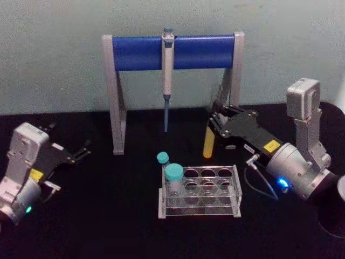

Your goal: Pick up the test tube from the test tube rack, shake it, then place it back into the test tube rack.

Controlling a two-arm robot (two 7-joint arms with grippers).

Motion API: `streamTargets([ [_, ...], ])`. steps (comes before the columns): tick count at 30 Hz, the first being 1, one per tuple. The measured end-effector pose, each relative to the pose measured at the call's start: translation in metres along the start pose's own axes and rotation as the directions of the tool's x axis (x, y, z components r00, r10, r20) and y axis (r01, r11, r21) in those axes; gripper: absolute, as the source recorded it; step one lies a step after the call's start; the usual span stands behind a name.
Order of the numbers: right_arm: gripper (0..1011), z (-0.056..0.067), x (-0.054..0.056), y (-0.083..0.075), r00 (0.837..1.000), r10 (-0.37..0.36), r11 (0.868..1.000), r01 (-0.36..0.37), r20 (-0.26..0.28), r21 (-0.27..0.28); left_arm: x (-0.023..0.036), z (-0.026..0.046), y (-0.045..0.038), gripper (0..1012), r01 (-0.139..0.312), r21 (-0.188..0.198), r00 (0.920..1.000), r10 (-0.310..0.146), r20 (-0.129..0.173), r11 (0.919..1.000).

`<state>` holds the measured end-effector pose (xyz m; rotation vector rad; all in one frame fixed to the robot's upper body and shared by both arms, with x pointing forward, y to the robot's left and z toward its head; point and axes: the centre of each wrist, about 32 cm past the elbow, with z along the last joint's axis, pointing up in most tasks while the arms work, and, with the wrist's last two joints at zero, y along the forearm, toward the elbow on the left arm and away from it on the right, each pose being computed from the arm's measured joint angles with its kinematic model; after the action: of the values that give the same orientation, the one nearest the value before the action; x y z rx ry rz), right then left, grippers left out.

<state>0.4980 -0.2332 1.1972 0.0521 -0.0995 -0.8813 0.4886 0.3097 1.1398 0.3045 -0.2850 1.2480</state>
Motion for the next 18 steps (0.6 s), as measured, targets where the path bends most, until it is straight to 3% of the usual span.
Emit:
streamTargets([
  [18,220,0.0014,0.0019,-0.0069,1.000,-0.022,1.000,0.022,0.002,0.001,0.0000,0.0000,0.0000,1010,0.000,0.000,1.0000,0.000,0.000,1.0000],
])
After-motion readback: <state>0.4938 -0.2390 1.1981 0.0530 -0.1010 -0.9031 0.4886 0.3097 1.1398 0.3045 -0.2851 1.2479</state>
